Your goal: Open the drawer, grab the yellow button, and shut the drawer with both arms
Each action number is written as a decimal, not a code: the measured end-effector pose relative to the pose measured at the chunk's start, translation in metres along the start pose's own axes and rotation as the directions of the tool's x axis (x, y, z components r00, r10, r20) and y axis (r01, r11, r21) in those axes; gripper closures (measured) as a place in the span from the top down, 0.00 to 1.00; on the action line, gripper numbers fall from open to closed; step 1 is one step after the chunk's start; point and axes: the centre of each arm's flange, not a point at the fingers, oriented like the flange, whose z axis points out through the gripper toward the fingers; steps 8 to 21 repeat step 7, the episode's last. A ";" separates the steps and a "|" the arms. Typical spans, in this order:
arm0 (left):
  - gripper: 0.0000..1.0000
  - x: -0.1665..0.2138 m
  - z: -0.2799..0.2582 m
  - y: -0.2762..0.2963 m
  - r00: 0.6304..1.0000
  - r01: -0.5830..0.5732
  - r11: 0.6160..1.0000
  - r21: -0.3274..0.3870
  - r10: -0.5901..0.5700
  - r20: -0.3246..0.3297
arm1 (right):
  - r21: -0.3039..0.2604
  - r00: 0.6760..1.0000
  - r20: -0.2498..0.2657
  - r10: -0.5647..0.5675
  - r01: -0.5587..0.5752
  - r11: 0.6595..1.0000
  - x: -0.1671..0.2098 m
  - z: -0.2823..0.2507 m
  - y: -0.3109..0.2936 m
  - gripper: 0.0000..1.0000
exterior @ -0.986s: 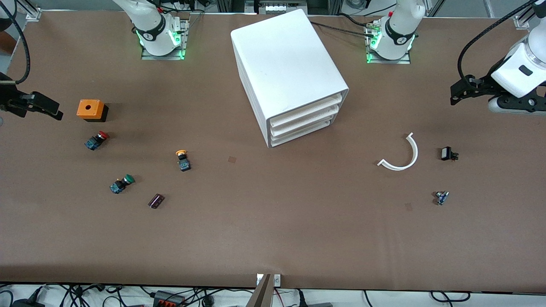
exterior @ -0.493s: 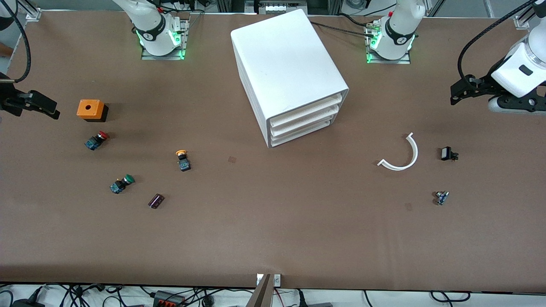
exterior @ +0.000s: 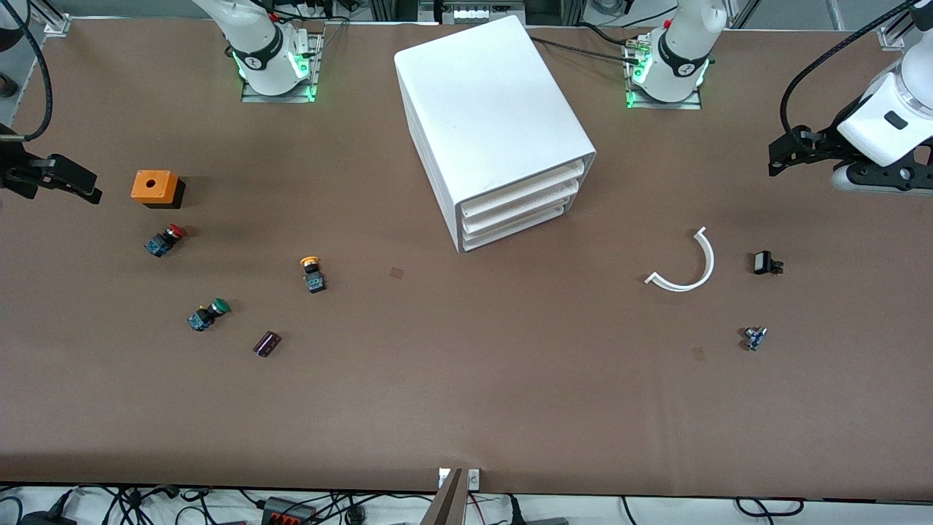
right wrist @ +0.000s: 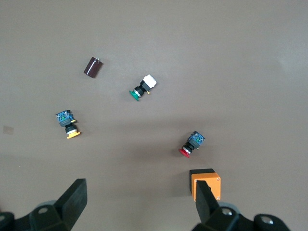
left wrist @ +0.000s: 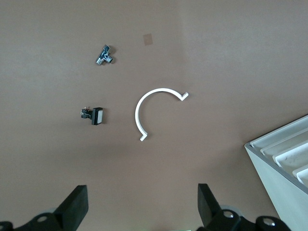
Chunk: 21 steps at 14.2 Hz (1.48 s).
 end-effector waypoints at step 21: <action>1.00 0.000 0.000 0.000 1.000 0.000 1.000 0.000 0.000 0.003 | 0.000 1.000 -0.005 0.000 0.000 1.000 -0.001 -0.003 0.000 1.00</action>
